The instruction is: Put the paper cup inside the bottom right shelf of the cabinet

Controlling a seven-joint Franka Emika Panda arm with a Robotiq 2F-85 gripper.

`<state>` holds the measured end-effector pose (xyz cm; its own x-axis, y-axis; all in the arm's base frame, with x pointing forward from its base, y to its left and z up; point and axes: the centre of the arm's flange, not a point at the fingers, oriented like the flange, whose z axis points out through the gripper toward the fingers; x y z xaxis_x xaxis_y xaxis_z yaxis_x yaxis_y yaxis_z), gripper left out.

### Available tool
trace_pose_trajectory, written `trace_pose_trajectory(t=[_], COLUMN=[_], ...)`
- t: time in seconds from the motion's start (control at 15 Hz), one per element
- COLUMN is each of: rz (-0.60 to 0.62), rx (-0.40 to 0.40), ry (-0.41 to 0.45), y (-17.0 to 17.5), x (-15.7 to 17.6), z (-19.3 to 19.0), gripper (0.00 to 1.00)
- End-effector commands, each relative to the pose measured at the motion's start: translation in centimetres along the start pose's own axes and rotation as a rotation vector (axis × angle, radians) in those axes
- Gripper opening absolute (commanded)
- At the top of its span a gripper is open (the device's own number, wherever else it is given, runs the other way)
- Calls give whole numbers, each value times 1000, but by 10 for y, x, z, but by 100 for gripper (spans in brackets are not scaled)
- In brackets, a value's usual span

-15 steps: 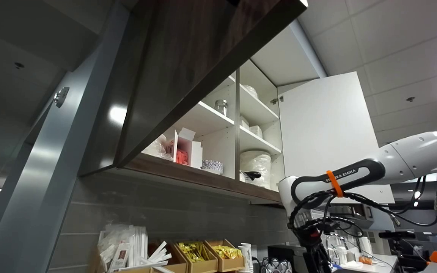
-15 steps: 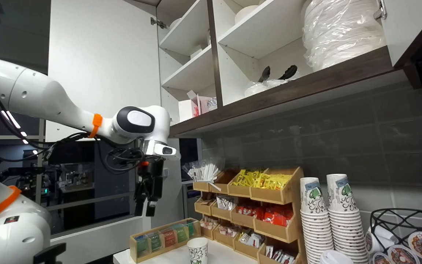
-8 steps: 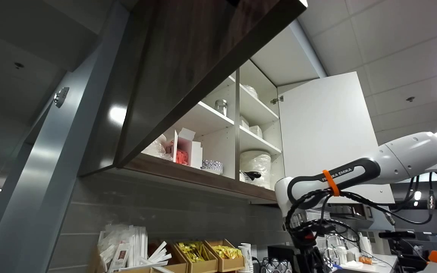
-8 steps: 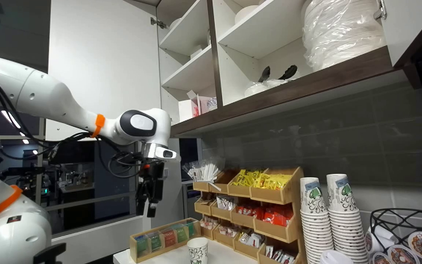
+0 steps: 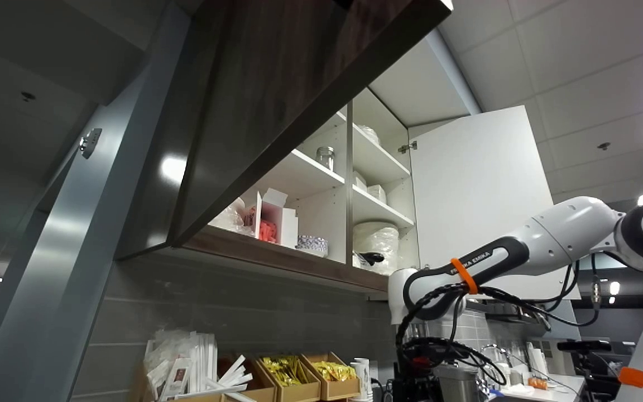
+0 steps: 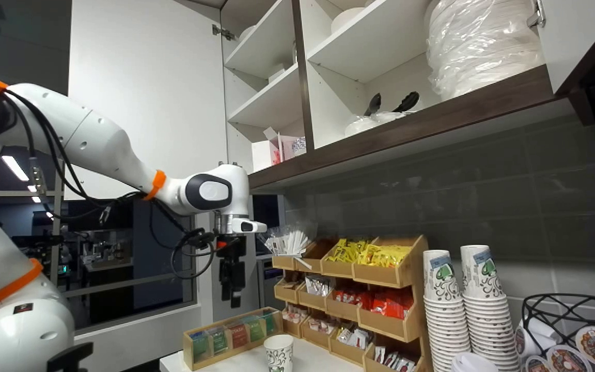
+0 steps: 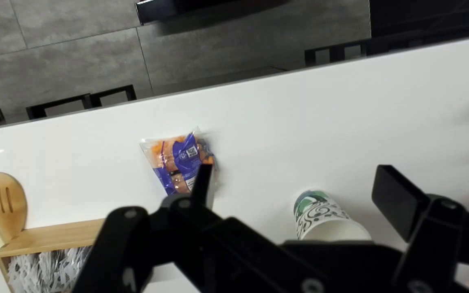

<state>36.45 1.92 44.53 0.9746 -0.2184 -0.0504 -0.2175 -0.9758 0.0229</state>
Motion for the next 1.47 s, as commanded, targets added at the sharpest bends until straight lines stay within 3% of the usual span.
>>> trace_pose_trajectory(t=[0.0, 0.2, 0.27, 0.6, 0.8, 1.2, 1.4], rz=[68, 117, 72, 95, 214, 286, 274], rx=[2, 22, 12, 9, -94, -16, 16], ry=[9, -15, 19, -25, -24, 132, 164], y=[2, -3, 6, 1, -7, -22, -29], x=[43, 82, 43, 72, 92, 120, 132], z=[20, 55, 33, 61, 88, 121, 133], gripper=[100, 100, 100, 100, 100, 100, 100])
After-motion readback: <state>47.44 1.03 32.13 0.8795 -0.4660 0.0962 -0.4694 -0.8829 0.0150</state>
